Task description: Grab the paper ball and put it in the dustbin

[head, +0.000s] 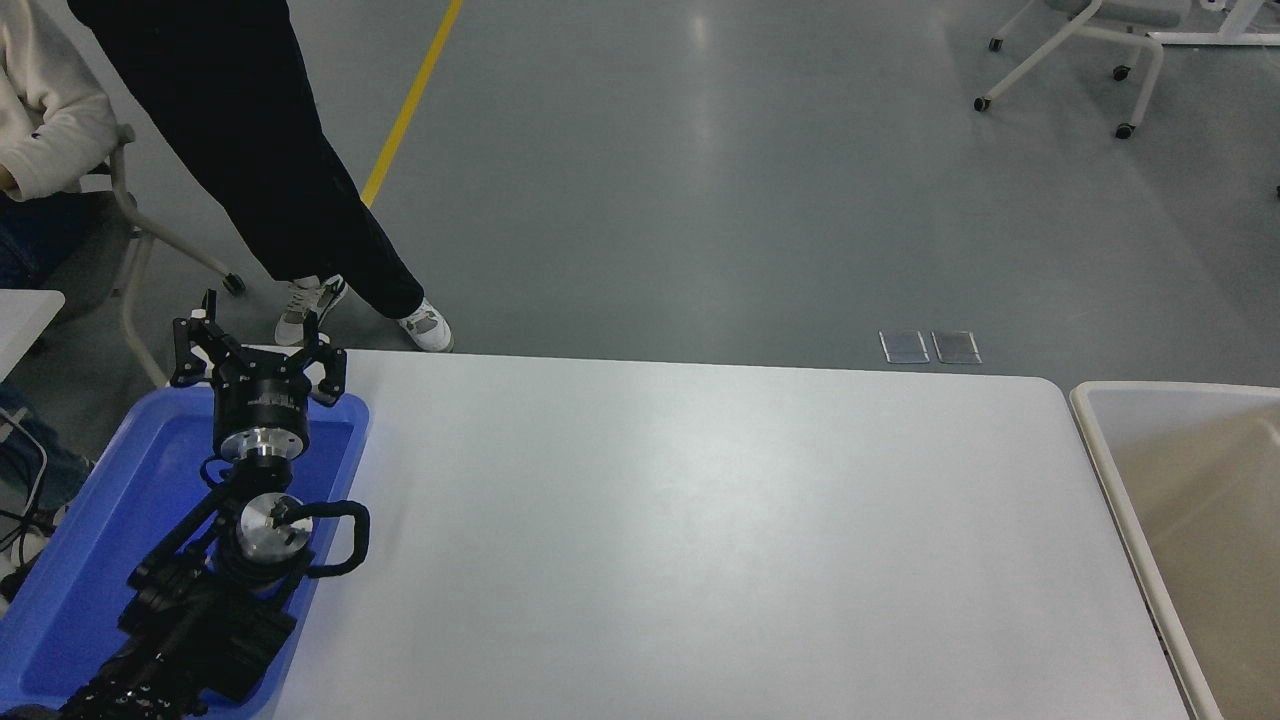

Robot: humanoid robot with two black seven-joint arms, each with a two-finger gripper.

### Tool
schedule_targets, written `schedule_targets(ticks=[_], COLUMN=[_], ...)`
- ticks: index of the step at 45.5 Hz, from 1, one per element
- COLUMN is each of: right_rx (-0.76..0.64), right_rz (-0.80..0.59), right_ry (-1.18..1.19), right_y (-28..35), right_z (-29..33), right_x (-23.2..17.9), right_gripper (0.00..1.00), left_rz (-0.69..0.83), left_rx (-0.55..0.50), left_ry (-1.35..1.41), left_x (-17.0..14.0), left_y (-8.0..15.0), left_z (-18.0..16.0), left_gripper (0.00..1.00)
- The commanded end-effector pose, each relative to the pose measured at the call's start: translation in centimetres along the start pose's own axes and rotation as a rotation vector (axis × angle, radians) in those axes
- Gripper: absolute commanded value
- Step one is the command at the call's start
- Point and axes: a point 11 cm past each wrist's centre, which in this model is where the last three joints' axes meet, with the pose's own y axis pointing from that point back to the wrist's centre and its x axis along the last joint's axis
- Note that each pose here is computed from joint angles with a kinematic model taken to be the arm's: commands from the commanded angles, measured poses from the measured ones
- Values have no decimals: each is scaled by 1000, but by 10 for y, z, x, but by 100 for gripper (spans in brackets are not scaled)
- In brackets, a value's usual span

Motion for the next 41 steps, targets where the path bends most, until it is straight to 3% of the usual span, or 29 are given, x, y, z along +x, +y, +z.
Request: schedule_targets(ticks=[1, 14, 41], right_rx=[-109, -210, -278], right_rz=[45, 95, 120], right_ry=[-246, -371, -395], right_y=[-4, 1, 9], right_z=[70, 120, 161], right_x=[-35, -61, -54], right_gripper=[0, 0, 0], left_rz=[0, 1, 0], left_rx=[0, 1, 2], left_ry=[0, 1, 1], left_x=[0, 0, 0], left_y=[0, 0, 0], left_z=[0, -1, -1], left_gripper=[99, 99, 99])
